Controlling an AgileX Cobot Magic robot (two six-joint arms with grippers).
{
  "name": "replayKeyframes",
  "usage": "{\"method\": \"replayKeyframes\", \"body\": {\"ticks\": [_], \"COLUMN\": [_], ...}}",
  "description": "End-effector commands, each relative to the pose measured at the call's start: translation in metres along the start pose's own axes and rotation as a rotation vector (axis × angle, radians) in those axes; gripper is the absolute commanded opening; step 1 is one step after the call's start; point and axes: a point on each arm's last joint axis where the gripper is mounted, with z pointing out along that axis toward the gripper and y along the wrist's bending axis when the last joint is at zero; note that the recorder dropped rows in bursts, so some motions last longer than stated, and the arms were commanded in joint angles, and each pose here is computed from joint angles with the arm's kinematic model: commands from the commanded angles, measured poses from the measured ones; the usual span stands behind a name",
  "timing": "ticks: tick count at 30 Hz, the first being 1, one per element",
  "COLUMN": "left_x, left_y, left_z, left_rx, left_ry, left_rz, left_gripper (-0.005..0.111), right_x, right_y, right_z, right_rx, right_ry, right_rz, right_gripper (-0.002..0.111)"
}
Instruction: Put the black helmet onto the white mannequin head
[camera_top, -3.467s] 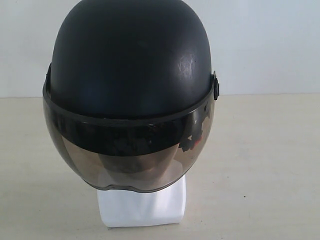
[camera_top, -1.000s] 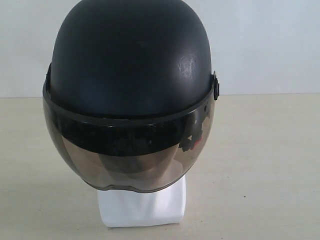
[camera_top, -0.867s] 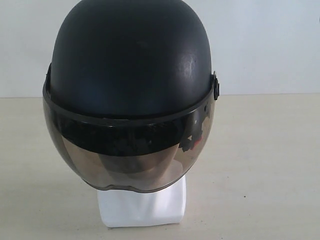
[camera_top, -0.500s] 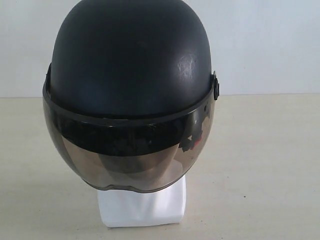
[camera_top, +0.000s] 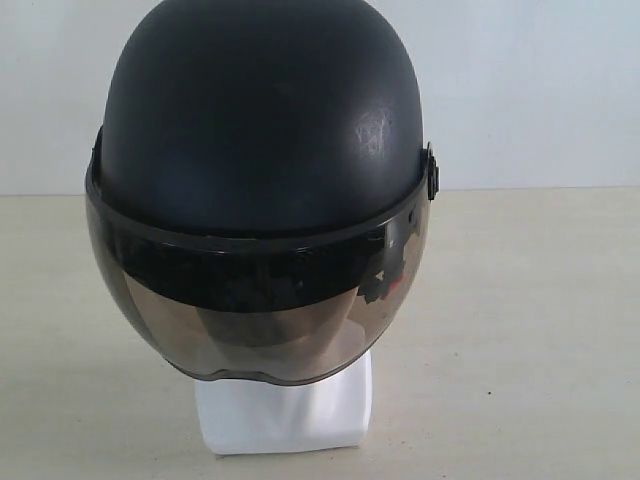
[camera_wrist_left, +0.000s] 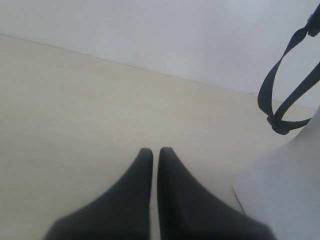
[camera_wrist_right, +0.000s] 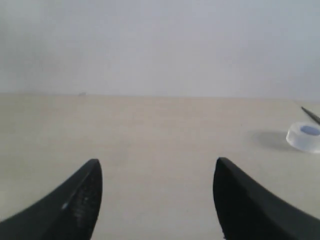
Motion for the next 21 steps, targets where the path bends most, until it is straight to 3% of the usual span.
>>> {"method": "replayKeyframes", "body": {"ticks": [1, 21], "left_x": [0.0007, 0.0007], "left_y": [-0.0003, -0.0003], "left_z": [0.0, 0.0], "left_rx": [0.007, 0.007], "left_ry": [-0.001, -0.001], "left_rz": [-0.003, -0.003], "left_gripper": [0.004, 0.004], "right_x": [0.0119, 0.0119], "right_y": [0.0, 0.0001], "right_z": [-0.001, -0.001], "right_rx": [0.0, 0.001], "right_ry": [0.115, 0.115], "right_rz": [-0.027, 0.014], "right_gripper": [0.062, 0.062]}}
